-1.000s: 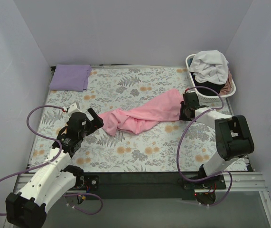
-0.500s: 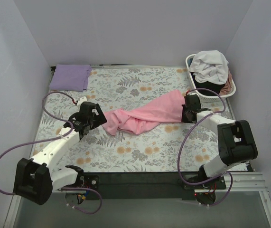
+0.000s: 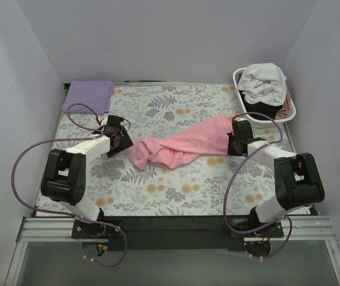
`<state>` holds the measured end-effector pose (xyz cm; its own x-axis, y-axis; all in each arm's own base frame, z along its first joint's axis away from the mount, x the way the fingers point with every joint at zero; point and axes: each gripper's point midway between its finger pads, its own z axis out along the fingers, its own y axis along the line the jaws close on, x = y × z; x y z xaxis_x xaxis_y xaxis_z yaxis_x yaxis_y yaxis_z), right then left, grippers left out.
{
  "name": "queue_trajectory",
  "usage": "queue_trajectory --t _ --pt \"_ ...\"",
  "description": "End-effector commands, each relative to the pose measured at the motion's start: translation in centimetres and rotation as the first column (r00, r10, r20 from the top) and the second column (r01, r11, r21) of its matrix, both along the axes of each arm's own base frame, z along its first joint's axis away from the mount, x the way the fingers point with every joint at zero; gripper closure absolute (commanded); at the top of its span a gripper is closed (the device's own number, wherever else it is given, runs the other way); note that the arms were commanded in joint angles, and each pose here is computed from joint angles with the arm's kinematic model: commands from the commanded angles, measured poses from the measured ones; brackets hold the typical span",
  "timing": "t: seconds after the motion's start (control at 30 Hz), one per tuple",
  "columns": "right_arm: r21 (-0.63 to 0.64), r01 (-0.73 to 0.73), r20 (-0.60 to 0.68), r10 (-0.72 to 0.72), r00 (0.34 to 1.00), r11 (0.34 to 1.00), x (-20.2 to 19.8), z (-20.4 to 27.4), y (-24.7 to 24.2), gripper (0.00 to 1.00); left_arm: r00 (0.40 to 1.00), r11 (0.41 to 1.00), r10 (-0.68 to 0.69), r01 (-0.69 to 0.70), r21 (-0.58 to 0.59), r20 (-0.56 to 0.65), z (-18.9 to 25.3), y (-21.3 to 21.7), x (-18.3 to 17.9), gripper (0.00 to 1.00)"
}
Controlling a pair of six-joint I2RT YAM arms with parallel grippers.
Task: Fold and stack the t-shirts
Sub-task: Flatten the tshirt out
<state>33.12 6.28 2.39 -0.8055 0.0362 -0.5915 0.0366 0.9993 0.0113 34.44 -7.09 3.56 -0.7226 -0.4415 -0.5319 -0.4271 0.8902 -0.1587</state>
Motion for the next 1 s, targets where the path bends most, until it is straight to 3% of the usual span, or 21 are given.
queue_trajectory --t 0.0,0.1,0.17,0.5,0.97 --pt "0.015 -0.023 0.060 0.022 0.998 1.000 0.8 1.5 0.4 0.99 0.999 1.000 0.002 0.000 -0.029 0.052 1.4 -0.1 2.5 0.33" --pt "0.026 -0.030 0.072 0.028 0.997 0.999 0.9 1.9 0.6 0.99 1.000 1.000 -0.006 0.006 -0.012 0.011 0.3 0.0 2.7 0.47" --pt "0.033 -0.035 0.078 0.032 0.996 0.999 0.9 2.1 0.7 0.99 1.000 1.000 -0.007 0.007 -0.004 0.006 0.2 0.0 3.1 0.51" --pt "0.045 -0.043 0.092 0.039 0.995 0.998 0.9 2.3 1.0 0.99 0.998 0.998 -0.021 0.025 0.064 -0.053 -0.4 0.6 3.9 0.53" --pt "0.045 -0.041 0.099 0.036 0.994 0.998 0.9 2.4 0.9 0.99 0.986 0.992 -0.051 0.068 0.104 -0.162 -1.8 -0.1 2.0 0.68"
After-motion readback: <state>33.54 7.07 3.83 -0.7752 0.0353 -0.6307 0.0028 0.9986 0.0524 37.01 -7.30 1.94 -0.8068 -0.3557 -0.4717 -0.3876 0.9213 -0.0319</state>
